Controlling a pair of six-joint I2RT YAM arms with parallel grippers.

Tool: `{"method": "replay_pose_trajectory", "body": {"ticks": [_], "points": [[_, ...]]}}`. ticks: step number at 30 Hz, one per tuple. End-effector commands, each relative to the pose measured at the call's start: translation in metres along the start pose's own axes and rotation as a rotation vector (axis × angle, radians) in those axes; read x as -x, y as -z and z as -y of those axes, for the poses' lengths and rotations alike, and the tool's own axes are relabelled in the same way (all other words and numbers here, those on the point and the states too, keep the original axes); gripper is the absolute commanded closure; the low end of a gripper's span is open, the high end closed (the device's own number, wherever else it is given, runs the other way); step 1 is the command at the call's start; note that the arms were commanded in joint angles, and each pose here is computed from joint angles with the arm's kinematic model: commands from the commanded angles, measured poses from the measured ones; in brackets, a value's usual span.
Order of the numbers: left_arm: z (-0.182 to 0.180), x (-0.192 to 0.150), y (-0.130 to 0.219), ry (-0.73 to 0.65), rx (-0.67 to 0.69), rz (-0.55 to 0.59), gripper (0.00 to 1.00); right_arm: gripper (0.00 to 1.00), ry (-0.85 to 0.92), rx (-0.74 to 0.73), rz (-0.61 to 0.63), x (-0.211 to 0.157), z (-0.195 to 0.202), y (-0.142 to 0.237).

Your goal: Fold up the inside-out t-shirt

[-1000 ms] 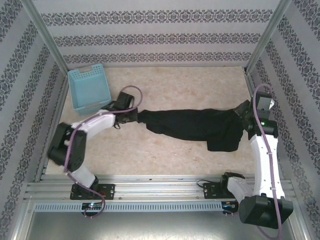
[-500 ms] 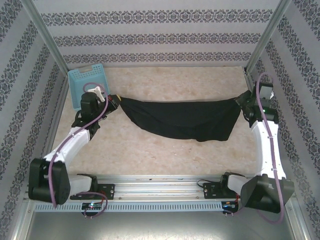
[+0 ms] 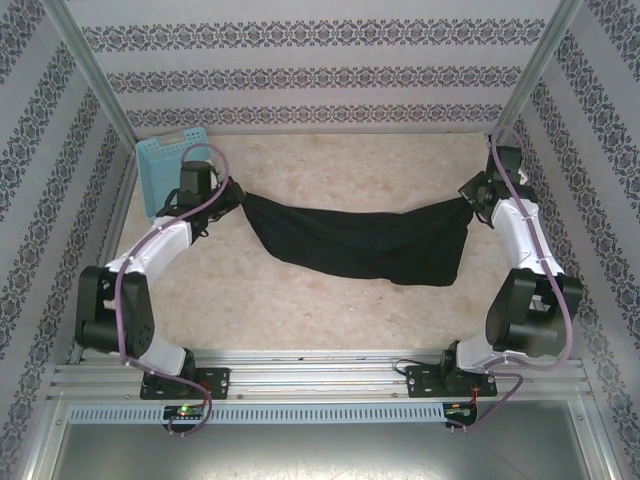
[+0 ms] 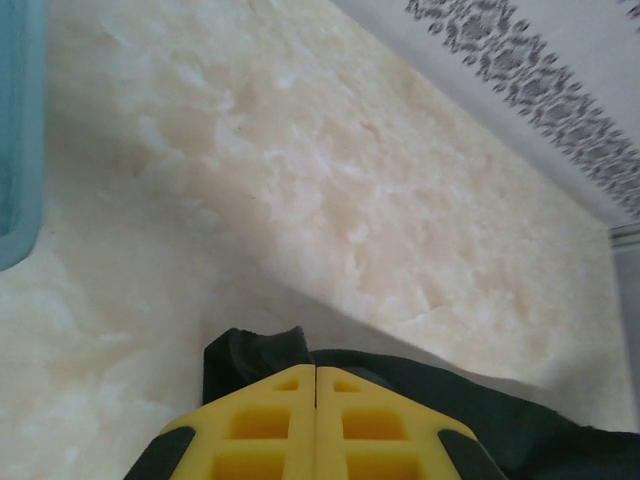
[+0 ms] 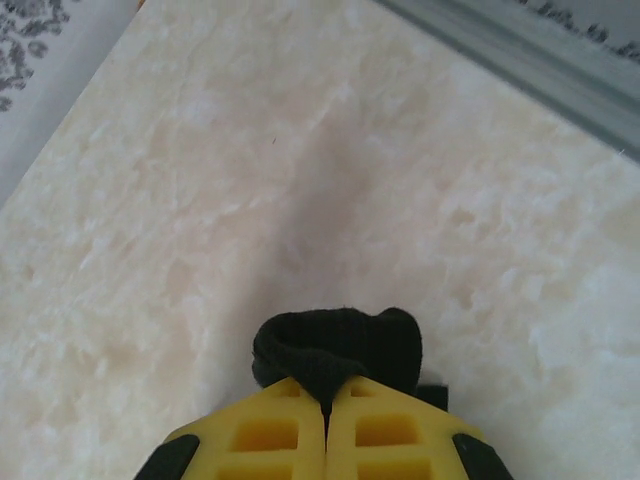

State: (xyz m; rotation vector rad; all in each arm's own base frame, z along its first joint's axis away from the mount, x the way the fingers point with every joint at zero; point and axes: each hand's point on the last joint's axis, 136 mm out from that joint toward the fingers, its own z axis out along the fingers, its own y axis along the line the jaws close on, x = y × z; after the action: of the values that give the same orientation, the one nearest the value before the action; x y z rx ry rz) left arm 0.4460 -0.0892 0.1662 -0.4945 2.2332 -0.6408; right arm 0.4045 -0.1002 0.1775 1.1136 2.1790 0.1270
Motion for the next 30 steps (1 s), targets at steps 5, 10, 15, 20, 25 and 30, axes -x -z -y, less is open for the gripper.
{"method": "replay_pose_trajectory", "body": {"ticks": [5, 10, 15, 20, 25, 30], "points": [[-0.013, -0.004, -0.057, -0.17, 0.262, -0.142, 0.95, 1.0, 0.002, -0.096, 0.1, 0.035, 0.014, -0.011], [-0.015, -0.006, -0.068, -0.237, 0.362, -0.169, 0.7, 1.0, -0.008, -0.131, 0.078, 0.034, 0.021, -0.033], [-0.007, -0.018, -0.056, -0.266, 0.342, -0.175, 0.45, 1.0, -0.008, -0.156, 0.053, 0.034, 0.026, -0.05], [-0.008, -0.053, -0.062, -0.216, 0.263, -0.263, 0.42, 1.0, -0.011, -0.167, 0.044, 0.032, 0.03, -0.056], [-0.005, -0.077, -0.075, -0.218, 0.203, -0.326, 0.46, 1.0, -0.015, -0.174, 0.036, 0.028, 0.035, -0.059], [-0.01, -0.089, -0.088, -0.205, 0.217, -0.366, 0.57, 1.0, -0.024, -0.175, 0.028, 0.025, 0.038, -0.061]]}}
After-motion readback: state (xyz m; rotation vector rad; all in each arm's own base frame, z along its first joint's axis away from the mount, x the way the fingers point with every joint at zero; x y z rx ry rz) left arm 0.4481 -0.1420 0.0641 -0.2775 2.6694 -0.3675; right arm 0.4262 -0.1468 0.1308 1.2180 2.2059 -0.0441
